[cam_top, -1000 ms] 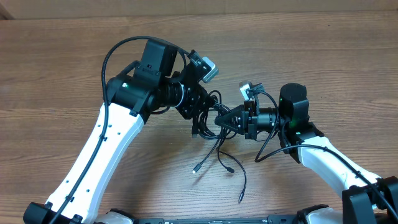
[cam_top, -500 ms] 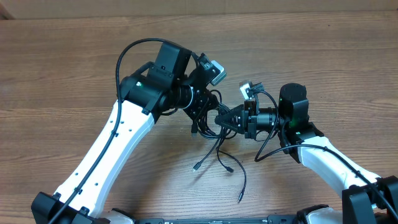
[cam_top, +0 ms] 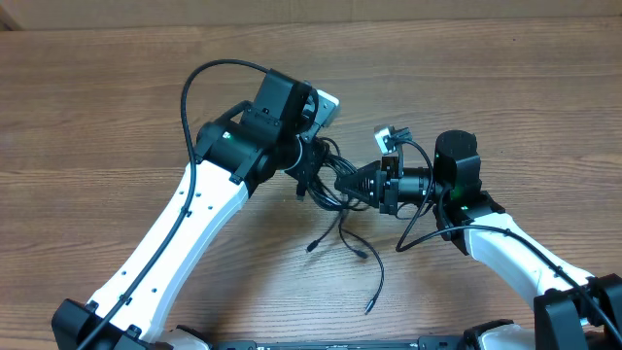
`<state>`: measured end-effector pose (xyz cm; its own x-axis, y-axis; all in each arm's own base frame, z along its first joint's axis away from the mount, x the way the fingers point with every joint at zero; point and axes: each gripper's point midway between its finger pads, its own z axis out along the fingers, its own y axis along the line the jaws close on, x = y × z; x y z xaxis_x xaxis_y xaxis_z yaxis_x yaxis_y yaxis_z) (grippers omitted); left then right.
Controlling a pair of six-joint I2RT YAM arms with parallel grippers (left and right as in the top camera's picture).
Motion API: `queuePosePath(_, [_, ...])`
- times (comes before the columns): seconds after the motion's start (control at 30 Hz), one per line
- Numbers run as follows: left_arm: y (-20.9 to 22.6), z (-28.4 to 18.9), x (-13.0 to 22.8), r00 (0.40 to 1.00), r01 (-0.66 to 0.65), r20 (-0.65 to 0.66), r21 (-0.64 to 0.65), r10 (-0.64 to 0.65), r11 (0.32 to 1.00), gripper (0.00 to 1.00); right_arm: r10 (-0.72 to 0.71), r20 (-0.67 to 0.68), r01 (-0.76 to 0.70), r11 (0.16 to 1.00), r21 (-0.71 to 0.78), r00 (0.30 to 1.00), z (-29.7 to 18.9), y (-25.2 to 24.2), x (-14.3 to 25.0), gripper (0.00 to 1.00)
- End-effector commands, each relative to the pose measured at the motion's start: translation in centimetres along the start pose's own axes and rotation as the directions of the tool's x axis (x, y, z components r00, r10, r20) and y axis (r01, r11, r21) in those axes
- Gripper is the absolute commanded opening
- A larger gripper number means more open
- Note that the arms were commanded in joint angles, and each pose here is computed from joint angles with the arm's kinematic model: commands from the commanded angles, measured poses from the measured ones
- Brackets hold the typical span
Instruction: Untangle cables
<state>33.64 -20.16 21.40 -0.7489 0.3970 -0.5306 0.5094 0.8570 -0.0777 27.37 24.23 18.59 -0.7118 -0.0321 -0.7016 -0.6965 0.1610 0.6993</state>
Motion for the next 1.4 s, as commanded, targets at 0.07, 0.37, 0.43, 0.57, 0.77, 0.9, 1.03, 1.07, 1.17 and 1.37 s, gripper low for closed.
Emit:
queuePosePath(0.07, [7.4,-1.2,-1.0,0.953,0.302,0.130,-0.327,-0.274,0.895,0.04,0.070,-0.039,-0.070,0.997,-0.013,0.997,-0.1,0.1,1.2,0.21])
queuePosePath(0.37, [3.5,-0.2,-0.4,1.000,-0.007,0.002,-0.102,0.008,0.995,0.04,0.114,-0.010,-0.113,0.989,0.091,0.993,-0.2,-1.8,1.3,0.46])
queuePosePath(0.43, [2.7,-0.2,0.2,0.997,-0.075,-0.026,-0.055,0.073,0.996,0.04,0.073,0.005,-0.073,0.994,0.083,0.997,-0.2,-1.5,0.6,0.46])
queuePosePath(0.57, [0.1,-0.3,1.2,0.980,-0.192,-0.040,0.099,0.197,0.976,0.04,-0.054,0.046,0.051,0.997,0.065,0.997,-0.3,-0.2,-1.2,0.46])
queuePosePath(0.77, [-1.5,-0.5,1.0,0.976,-0.214,-0.008,0.193,0.219,0.958,0.04,-0.197,0.105,0.180,0.972,0.150,0.975,-0.9,0.0,-3.3,0.53])
queuePosePath(0.9, [-1.8,-0.5,1.0,0.978,-0.203,-0.007,0.209,0.209,0.957,0.04,-0.233,0.127,0.202,0.955,0.219,0.964,-1.1,-0.7,-4.0,0.53])
queuePosePath(1.03, [-1.8,-0.5,1.0,0.982,-0.181,-0.011,0.210,0.188,0.961,0.04,-0.287,0.106,0.248,0.927,0.282,0.952,0.1,-1.1,-4.0,0.52])
queuePosePath(1.07, [-1.9,-0.5,1.0,0.983,-0.178,-0.012,0.210,0.185,0.961,0.04,-0.301,0.088,0.261,0.914,0.310,0.950,0.6,-1.3,-4.0,0.52])
queuePosePath(1.17, [-1.9,-0.5,1.0,0.983,-0.179,-0.011,0.210,0.185,0.961,0.04,-0.330,-0.004,0.301,0.857,0.419,0.944,1.7,-2.4,-3.5,0.51])
queuePosePath(1.37, [-1.8,-0.5,1.0,0.985,-0.168,-0.014,0.205,0.174,0.964,0.04,-0.360,-0.133,0.379,0.801,0.464,0.924,3.7,-1.6,-2.7,0.44])
